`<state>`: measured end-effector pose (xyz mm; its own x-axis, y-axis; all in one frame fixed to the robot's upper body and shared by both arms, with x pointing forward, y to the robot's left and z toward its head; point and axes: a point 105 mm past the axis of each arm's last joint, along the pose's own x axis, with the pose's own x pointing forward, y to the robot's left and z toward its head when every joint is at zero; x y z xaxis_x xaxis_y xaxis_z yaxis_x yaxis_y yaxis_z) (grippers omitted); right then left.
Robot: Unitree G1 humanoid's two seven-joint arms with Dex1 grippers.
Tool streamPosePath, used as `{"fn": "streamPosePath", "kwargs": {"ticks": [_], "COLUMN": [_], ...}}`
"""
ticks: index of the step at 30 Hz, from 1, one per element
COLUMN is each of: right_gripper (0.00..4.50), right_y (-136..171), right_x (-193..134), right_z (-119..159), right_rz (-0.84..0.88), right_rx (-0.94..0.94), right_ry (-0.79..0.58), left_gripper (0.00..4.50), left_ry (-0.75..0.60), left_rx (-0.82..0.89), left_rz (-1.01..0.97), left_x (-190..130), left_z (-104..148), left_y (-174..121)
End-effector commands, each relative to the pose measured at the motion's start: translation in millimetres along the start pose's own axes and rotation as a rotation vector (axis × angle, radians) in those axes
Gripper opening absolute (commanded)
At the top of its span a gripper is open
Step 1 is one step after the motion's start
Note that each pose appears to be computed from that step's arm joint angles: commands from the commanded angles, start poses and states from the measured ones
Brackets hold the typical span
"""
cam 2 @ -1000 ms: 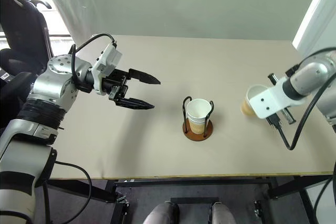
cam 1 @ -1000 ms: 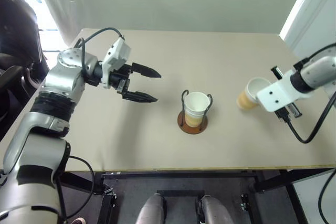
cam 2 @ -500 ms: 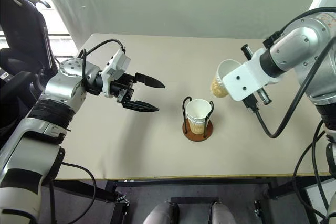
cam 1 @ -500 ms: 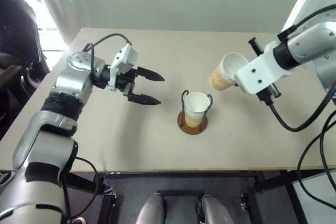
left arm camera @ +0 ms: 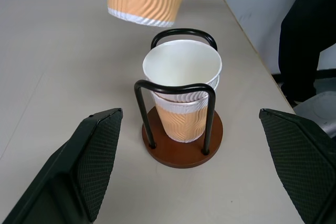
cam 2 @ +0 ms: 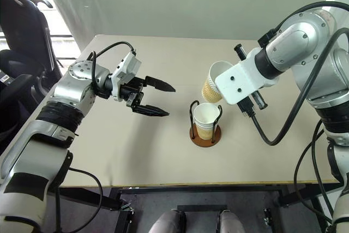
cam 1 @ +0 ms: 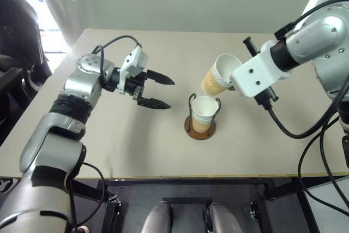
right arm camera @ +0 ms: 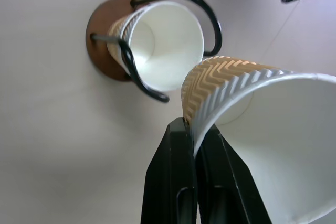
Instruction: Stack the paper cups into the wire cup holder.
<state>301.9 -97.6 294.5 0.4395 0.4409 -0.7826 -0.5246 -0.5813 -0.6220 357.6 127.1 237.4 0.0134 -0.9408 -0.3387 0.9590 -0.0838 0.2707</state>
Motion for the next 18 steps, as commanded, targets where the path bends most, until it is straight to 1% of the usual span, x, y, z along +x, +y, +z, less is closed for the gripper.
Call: {"fn": "streamPosePath", "kwargs": {"ticks": [1, 13, 18], "right_gripper": [0.03, 0.03, 0.03], "right_y": [-5, 5, 9], "right_x": [-6, 12, 17], "right_z": [12, 14, 13], "right_rz": [-0.02, 0.026, 0.042], "right_rx": [-0.033, -0.012, -0.014], "right_ry": [-0.01, -0.041, -0.045], "left_gripper": [4.5, 4.5, 4.5], "left_ry": [-0.008, -0.004, -0.011], "left_rx": [0.056, 0.059, 0.064], "left_rz": [-0.025, -0.016, -0.027], "left_x": [-2, -6, -5], "left_z": [15, 13, 15], "left_y": [1, 0, -3]}}
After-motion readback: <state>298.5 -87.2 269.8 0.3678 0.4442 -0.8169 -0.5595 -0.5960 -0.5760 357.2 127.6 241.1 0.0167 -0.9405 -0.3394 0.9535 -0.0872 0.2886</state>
